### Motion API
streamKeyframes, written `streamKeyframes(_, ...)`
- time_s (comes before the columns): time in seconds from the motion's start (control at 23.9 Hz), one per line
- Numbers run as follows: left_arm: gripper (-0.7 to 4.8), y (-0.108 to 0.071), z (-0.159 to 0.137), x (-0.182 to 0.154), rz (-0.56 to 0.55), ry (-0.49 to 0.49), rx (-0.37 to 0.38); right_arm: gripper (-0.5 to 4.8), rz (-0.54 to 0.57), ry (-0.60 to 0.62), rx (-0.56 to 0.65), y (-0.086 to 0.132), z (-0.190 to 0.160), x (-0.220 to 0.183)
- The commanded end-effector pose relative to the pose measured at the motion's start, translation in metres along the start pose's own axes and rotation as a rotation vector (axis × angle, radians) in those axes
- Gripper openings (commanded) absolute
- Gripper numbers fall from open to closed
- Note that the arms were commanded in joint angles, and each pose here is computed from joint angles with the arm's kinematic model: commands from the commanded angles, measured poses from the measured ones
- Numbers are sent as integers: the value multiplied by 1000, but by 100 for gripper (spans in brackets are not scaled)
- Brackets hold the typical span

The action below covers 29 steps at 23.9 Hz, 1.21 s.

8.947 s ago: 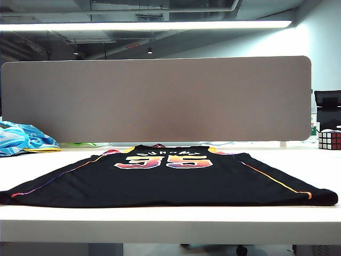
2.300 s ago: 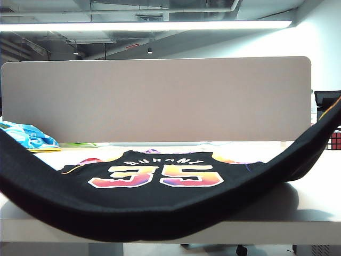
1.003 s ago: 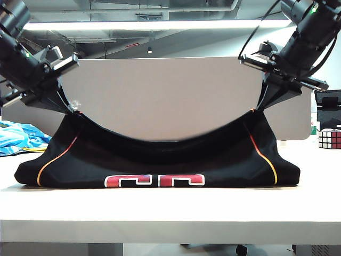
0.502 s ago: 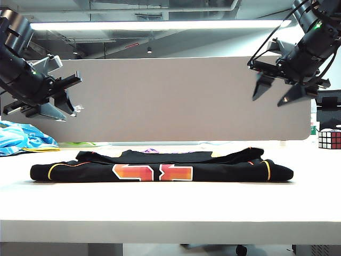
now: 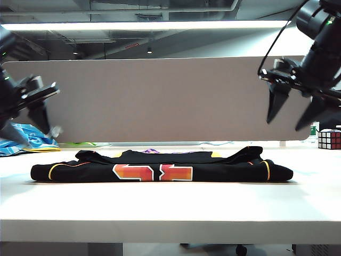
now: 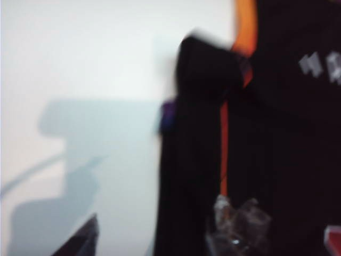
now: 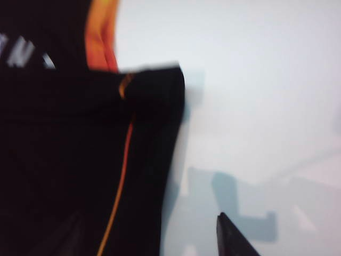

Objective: Fold the bottom side of the basketball jersey horizontally towards the center, about one-third of the way, and then fold the bottom of the basketball jersey up towards the top, creating a neat rectangle.

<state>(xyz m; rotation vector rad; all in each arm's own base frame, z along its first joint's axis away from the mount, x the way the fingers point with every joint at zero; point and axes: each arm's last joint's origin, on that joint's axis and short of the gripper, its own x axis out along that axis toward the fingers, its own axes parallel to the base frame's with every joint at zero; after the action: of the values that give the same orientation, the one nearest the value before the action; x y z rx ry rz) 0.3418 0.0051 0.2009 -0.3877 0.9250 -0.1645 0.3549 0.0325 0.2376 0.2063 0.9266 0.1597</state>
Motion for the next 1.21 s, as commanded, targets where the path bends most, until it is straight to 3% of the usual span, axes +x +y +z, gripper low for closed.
streamKeyframes(0.04, 246, 2, -13, -2, 20, 131, 36, 338, 33, 77, 32, 0, -11, -3)
streamKeyframes(0.25, 248, 0, -18, -1, -68, 187, 42, 338, 129, 184, 103, -4, -39, 10)
streamKeyframes(0.42, 248, 0, -19, 0, -67, 195, 57, 338, 149, 215, 124, -6, -51, 17)
streamKeyframes(0.5, 248, -2, -23, 3, -38, 227, 103, 338, 144, 236, 133, -8, -58, 19)
streamKeyframes(0.88, 248, -7, -40, 31, -52, 352, 109, 337, 172, 199, 159, -7, -57, 23)
streamKeyframes(1.21, 247, -14, -46, 41, -64, 382, 131, 337, 221, 250, 195, -7, -62, 39)
